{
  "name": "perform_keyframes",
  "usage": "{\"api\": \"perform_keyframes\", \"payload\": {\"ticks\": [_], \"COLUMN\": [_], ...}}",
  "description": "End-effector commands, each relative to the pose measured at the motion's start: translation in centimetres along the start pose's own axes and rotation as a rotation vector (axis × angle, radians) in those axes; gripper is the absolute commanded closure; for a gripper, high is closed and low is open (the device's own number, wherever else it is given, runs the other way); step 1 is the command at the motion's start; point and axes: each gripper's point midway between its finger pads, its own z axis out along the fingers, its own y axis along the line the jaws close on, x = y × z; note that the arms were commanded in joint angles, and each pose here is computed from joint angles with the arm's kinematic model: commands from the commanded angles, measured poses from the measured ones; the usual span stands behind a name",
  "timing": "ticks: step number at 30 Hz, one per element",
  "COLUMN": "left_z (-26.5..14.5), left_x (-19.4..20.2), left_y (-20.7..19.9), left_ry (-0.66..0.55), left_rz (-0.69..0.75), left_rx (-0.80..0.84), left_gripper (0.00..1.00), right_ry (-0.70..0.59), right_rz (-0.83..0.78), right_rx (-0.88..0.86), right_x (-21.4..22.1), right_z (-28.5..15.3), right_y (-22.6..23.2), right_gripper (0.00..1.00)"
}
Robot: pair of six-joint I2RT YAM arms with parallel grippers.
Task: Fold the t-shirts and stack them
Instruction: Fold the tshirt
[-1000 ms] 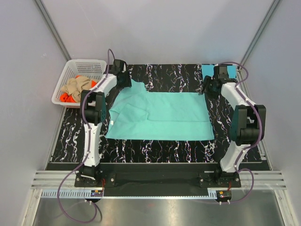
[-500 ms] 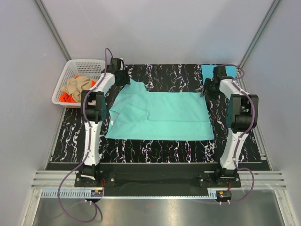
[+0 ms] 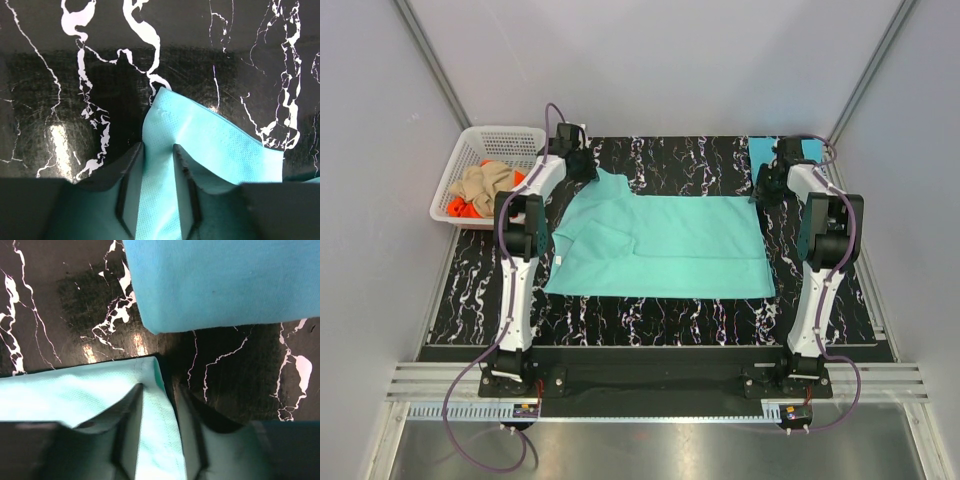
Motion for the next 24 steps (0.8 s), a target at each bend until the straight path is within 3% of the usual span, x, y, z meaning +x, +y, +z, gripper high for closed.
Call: {"api": "perform_keyframes", "payload": {"ticks": [1,4,5,6,17,19,20,21,24], "left_z": [-0.3,-0.5,-0.6,-0.9,-9.8,-9.9,-9.5,-9.6,-7.4], "left_x": [-2.5,-2.8,-3.0,-3.2,-8.9,-8.5,-8.0,-8.4,-6.8], "left_y": [-1.0,-1.0,-1.1,-1.2,-4.8,-4.9,-4.9,-5.0,-4.4], "left_ry": [-0.066,-0.074,-0.076,-0.08,-0.258,-0.253,-0.231,-0.236,-0.171], "left_rz": [0.018,0.007,0.005,-0.005,0.008,0.014,0.012,0.019,0.006], "left_rx": [0.058,0.079,0.094,0.103,0.198,0.21,0.212,0.211,0.217], "left_gripper": [0.73,0.84,0.97,1.0,1.0,1.0,1.0,1.0,1.0], "right_ry": [0.004,-0.002,-0.002,-0.009,-0.178,-0.094,-0.097,-0.084,-0.044], "right_rz": [-0.021,-0.028,-0.033,-0.036,-0.055,-0.042,-0.044,-0.047,-0.044], "right_rx": [-0.026,-0.03,-0.033,-0.033,-0.019,-0.04,-0.066,-0.082,-0.104], "right_x": [-0.5,-0.8,-0.8,-1.0,-3.9,-2.5,-3.4,-3.3,-3.0], "right_z": [0.4,0.4,0.4,0.3,-2.5,-1.5,-1.7,-1.4,-0.6], "right_y": [0.3,0.3,0.4,0.4,0.6,0.8,1.4,1.7,1.9], "right_gripper": [0.63,0.84,0.9,1.0,1.0,0.92,0.73,0.66,0.6]}}
